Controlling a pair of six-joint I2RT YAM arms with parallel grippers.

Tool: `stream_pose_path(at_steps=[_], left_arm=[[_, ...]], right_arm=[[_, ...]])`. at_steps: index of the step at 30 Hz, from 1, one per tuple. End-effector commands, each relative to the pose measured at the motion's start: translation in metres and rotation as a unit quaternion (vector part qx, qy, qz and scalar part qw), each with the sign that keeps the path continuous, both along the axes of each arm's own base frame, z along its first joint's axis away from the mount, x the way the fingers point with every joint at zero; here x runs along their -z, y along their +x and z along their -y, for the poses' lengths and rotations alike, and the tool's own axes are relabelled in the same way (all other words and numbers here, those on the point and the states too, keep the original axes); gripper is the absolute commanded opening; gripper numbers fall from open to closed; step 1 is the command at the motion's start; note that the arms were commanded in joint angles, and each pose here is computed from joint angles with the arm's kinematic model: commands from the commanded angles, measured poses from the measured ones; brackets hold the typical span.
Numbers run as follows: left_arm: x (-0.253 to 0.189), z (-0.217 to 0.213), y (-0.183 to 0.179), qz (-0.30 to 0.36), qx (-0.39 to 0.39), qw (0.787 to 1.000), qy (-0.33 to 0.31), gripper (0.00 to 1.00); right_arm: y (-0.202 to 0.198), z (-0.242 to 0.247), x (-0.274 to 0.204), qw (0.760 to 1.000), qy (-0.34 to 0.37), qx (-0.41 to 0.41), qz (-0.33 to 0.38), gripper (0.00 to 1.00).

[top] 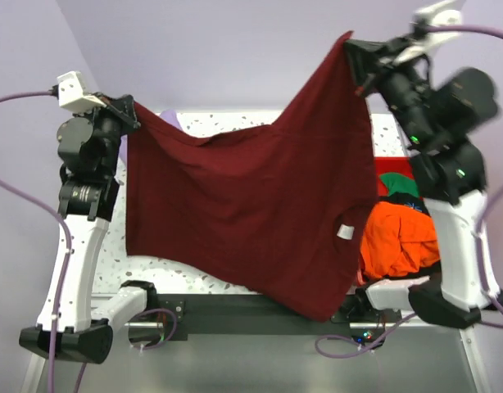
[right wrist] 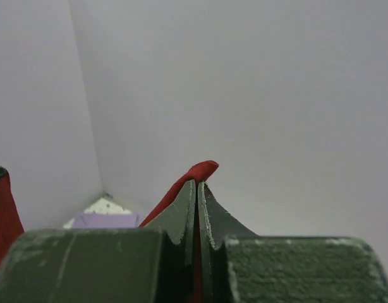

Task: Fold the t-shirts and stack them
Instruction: Flatten the tshirt out

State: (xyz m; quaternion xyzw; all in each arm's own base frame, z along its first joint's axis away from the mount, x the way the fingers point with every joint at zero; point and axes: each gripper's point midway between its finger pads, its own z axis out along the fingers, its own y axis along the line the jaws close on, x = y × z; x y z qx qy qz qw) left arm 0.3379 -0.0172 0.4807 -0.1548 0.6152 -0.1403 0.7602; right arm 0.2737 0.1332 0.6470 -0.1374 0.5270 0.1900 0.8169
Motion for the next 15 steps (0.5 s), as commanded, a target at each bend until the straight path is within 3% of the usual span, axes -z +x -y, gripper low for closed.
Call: stream_pose_path(at_steps=[1,5,15], left_arm=[[0.009,-0.004,0.008,-0.015,-0.007,1.000,0.019,0.00],[0.007,-0.006,-0.004,-0.004,-0.011,1.000,0.016,0.00],[-0.050,-0.023,-0.100,0.093,-0.043,0.995,0.004,0.00]], right_arm=[[0.027,-0.003,0.011,1.000,-0.012,0.024,-0.016,0.00],[0.011,-0.001,0.001,1.000,-0.005,0.010,-0.001,0.00],[-0.070,0.017,-0.036,0.997,0.006,-0.033,0.067,0.00]])
